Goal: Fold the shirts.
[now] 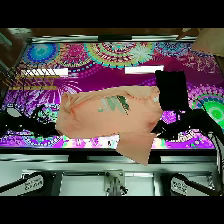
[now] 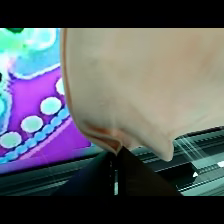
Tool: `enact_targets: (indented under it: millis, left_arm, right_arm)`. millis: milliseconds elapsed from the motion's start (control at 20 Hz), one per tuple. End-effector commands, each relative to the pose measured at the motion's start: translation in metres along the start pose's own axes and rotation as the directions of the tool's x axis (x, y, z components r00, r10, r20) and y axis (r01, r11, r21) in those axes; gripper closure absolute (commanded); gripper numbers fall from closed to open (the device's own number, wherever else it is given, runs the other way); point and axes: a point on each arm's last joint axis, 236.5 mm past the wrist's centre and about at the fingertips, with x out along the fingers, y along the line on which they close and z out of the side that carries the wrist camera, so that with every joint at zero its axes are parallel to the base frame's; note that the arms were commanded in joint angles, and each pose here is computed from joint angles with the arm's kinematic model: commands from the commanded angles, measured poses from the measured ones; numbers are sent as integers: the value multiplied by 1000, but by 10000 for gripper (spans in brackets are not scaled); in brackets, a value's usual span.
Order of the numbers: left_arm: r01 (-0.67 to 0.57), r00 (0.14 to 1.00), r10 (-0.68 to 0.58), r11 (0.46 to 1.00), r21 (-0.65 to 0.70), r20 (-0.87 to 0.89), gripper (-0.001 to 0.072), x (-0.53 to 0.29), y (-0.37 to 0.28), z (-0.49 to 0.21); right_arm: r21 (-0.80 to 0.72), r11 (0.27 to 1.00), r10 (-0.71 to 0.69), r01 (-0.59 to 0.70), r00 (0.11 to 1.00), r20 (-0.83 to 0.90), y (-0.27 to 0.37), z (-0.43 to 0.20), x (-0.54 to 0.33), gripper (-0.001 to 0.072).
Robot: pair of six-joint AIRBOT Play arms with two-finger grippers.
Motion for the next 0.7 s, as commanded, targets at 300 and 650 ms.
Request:
enact_targets:
  millis: [300, 650]
  left_arm:
    - [-17, 996, 11, 998, 66, 92, 673, -29, -13, 16]
    - [-387, 483, -88, 871, 302, 871, 673, -355, -168, 77]
  right_arm:
    - [-68, 993, 105, -99, 991, 79, 26, 15, -1, 647]
    - [-609, 756, 363, 240, 620, 695, 209, 32, -293, 646]
